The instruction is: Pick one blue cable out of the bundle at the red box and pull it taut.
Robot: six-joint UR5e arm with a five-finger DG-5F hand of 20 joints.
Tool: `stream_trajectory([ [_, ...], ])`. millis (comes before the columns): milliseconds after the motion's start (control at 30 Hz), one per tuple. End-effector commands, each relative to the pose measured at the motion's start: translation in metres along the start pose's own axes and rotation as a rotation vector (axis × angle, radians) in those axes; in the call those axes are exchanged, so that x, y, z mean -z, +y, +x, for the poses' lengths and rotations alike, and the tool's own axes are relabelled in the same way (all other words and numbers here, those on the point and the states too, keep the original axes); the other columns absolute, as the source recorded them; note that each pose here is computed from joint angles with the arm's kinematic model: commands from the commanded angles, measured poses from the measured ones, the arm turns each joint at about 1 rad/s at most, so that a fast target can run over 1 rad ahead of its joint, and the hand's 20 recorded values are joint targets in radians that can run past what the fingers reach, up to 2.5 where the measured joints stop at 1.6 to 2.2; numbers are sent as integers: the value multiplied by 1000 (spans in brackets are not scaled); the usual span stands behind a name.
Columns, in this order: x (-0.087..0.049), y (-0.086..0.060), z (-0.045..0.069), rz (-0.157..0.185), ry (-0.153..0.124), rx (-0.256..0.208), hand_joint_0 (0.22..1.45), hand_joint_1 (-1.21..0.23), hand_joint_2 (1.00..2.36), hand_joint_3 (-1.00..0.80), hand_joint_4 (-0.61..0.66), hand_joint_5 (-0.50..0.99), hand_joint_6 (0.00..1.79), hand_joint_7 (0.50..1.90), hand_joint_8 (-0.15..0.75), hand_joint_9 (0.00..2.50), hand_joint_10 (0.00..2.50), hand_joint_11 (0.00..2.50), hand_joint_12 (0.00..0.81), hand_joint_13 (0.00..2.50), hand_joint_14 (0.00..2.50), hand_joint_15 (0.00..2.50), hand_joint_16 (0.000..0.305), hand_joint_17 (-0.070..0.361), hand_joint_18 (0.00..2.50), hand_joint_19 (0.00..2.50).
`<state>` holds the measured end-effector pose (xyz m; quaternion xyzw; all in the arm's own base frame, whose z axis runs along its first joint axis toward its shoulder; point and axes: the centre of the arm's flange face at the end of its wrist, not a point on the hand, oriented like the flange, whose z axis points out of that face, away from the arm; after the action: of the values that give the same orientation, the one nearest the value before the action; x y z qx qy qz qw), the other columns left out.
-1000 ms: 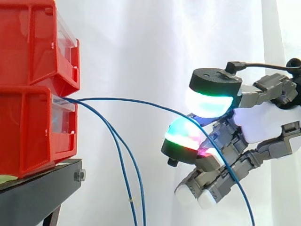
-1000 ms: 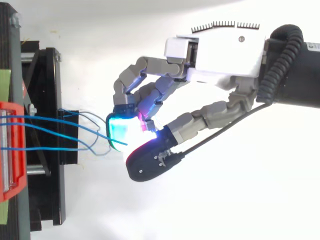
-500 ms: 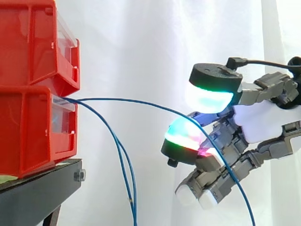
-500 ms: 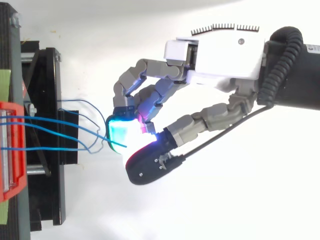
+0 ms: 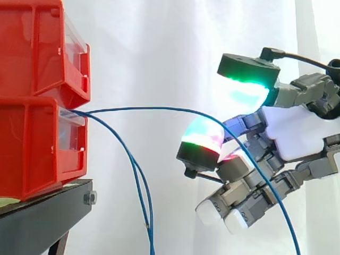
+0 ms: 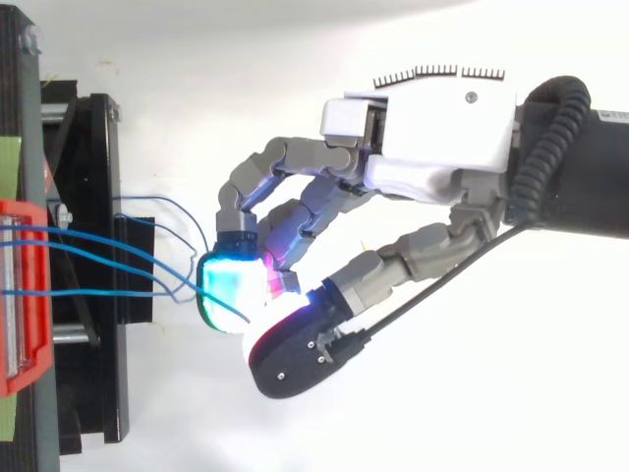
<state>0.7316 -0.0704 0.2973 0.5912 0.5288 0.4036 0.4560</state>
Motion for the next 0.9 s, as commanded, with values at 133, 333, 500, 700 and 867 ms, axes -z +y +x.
stream_trajectory([
  [133,0,-1,3,2,10,-42,588,-798,1000,-500,61,-190,902,948,302,949,14,1115,374,565,12,344,48,109,564,252],
  [333,0,-1,3,3,12,-72,544,-786,1000,-500,78,-187,905,939,312,964,12,1125,383,570,11,343,50,112,572,266],
  [500,1,0,2,6,11,-106,547,-780,1000,-500,82,-168,903,972,319,1016,11,1139,382,588,11,344,50,112,594,268],
  [700,2,-3,2,25,9,-126,608,-721,1008,-402,60,-157,902,1057,316,1066,12,1154,370,614,12,357,47,107,616,290],
  [867,3,-4,2,31,9,-128,607,-753,1018,-245,39,-161,916,1083,312,1076,11,1195,370,632,12,356,48,107,637,281],
])
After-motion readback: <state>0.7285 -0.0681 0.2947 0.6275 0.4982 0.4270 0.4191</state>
